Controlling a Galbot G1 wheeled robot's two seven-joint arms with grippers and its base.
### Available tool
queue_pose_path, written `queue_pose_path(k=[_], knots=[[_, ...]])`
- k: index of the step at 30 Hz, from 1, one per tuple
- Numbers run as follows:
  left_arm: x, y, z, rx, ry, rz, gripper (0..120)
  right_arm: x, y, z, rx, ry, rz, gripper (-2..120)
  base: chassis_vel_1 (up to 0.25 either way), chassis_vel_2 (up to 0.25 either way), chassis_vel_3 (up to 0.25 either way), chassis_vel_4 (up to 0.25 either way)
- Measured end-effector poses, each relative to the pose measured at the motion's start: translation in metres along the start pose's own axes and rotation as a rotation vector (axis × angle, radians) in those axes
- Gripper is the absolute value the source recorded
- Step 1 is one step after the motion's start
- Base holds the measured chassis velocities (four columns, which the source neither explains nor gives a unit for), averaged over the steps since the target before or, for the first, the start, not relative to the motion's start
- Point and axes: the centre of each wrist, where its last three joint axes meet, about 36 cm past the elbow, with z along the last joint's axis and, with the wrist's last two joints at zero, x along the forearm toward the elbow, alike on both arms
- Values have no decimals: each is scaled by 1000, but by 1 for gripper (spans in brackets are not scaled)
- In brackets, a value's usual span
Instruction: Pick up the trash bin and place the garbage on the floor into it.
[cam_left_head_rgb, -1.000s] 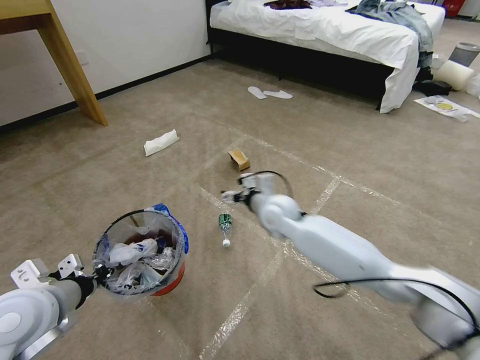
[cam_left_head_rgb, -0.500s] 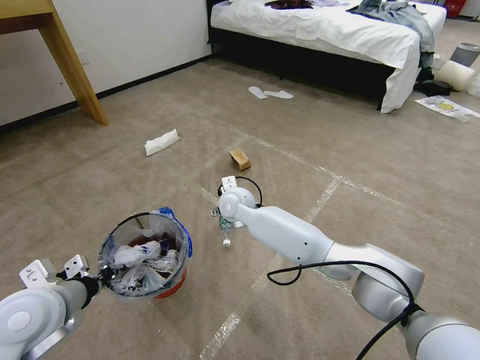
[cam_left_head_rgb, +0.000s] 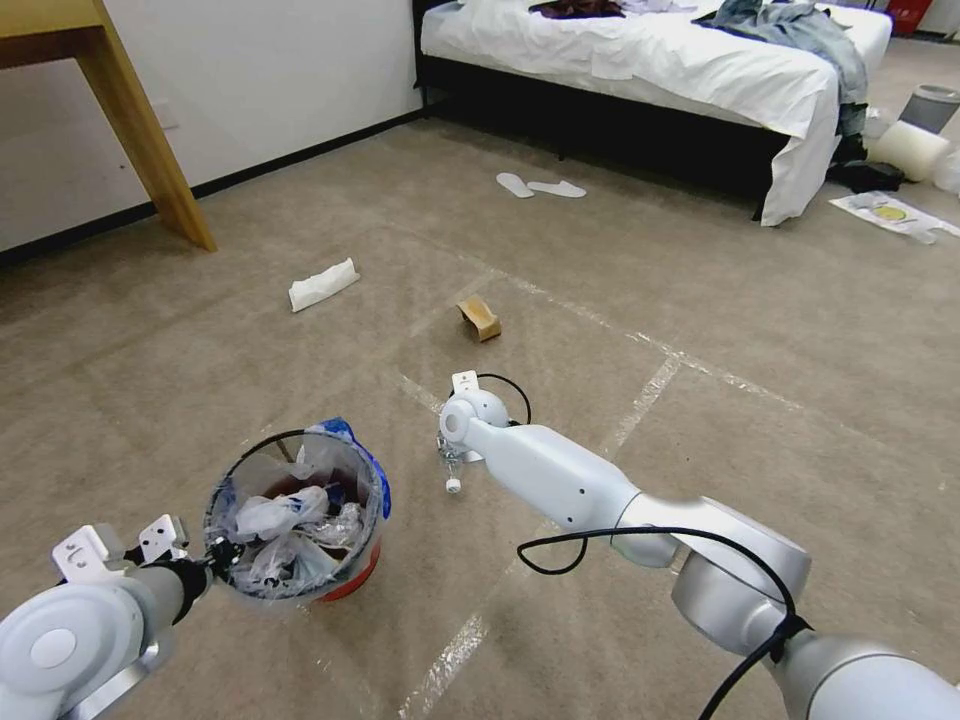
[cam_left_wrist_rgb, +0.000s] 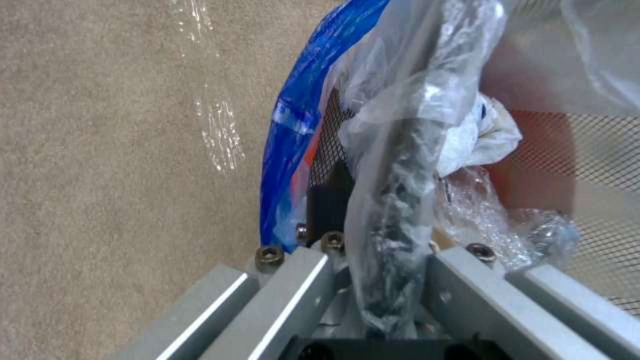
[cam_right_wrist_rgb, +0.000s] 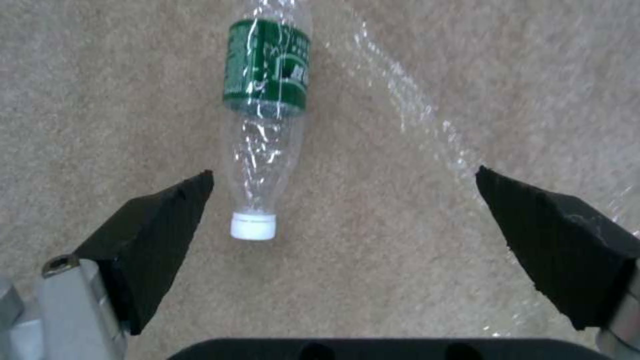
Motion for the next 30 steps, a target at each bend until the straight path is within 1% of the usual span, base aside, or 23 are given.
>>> queue_pose_path(k=[4, 6, 8, 9, 12, 23, 25, 30], knots=[[0, 0, 0, -1, -1, 0, 0, -3, 3, 1, -16, 7, -1, 100, 0, 0, 0, 0], [0, 0, 1, -3, 2, -3, 0, -12, 14, 3, -60, 17, -6, 100, 0, 0, 0, 0], [-1, 1, 2, -4, 5, -3, 0, -16, 16, 4, -70, 17, -9, 100, 0, 0, 0, 0], [-1, 1, 3, -4, 6, -4, 0, -25, 12, 7, -79, 18, -1, 100, 0, 0, 0, 0], [-2, 1, 3, -5, 7, -5, 0, -34, 5, 11, -94, 21, -10, 100, 0, 0, 0, 0], [-2, 2, 2, -8, 7, -6, 0, -54, -7, 25, -112, -4, -49, 100, 0, 0, 0, 0], [-2, 2, 2, -8, 8, -6, 0, -63, -14, 30, -120, -25, -47, 100, 0, 0, 0, 0], [-3, 1, 3, -8, 10, -4, 0, -71, -21, 34, -121, -30, -52, 100, 0, 0, 0, 0]])
